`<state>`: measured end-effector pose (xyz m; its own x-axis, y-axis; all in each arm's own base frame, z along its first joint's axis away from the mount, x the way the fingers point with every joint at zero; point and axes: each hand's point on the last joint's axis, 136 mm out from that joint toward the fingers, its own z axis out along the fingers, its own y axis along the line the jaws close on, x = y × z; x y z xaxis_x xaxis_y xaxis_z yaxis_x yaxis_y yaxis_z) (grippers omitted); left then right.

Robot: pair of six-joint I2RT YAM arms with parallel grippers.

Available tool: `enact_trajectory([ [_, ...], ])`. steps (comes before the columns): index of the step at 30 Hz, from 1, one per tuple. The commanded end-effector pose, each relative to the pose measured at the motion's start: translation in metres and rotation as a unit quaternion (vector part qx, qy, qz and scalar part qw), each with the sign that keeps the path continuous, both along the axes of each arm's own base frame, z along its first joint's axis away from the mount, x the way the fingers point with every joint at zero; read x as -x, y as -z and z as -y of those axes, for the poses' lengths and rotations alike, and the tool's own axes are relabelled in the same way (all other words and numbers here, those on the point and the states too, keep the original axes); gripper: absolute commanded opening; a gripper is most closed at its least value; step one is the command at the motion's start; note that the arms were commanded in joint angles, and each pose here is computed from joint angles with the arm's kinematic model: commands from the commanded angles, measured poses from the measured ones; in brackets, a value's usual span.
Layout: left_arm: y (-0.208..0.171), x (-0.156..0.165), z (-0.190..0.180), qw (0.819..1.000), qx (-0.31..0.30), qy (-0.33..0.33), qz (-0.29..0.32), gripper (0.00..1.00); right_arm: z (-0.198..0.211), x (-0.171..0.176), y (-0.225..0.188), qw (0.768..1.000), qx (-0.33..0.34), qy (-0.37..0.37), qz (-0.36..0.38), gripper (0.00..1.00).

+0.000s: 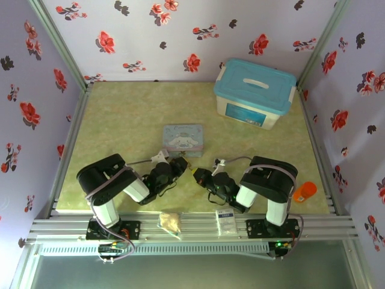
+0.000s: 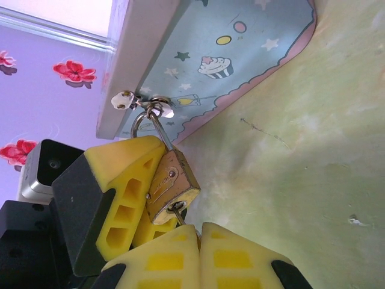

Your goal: Unlock the padlock with the key

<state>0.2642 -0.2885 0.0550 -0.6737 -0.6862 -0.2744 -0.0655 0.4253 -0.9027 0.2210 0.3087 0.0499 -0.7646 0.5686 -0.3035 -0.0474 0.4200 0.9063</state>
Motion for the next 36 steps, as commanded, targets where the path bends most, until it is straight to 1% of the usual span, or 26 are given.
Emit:
enact_trajectory([
  [1, -0.013, 0.005, 0.016, 0.999, 0.041, 0.014, 0.005, 0.00, -0.009, -0.012, -0.018, 0.999, -0.022, 0.020, 0.025, 0.00],
  [11, -0.021, 0.007, 0.023, 0.998, 0.060, 0.013, 0.003, 0.00, -0.005, -0.016, -0.020, 0.998, -0.038, 0.056, 0.016, 0.00],
  [12, -0.020, 0.007, 0.023, 0.998, 0.062, 0.013, 0.001, 0.00, -0.001, -0.019, -0.021, 0.997, -0.038, 0.072, 0.019, 0.00],
  [17, -0.020, 0.006, 0.026, 0.998, 0.068, 0.012, -0.003, 0.00, -0.005, -0.021, -0.028, 0.996, -0.046, 0.075, 0.026, 0.00],
  [22, -0.022, 0.006, 0.028, 0.997, 0.073, 0.013, -0.004, 0.00, 0.001, -0.022, -0.028, 0.995, -0.039, 0.090, 0.032, 0.00],
  [28, -0.019, 0.005, 0.029, 0.996, 0.083, 0.008, -0.015, 0.00, -0.003, -0.019, -0.026, 0.995, -0.036, 0.088, 0.034, 0.00],
  [36, -0.020, 0.004, 0.033, 0.993, 0.111, -0.005, -0.038, 0.00, 0.002, -0.017, -0.029, 0.992, -0.027, 0.110, 0.049, 0.00],
])
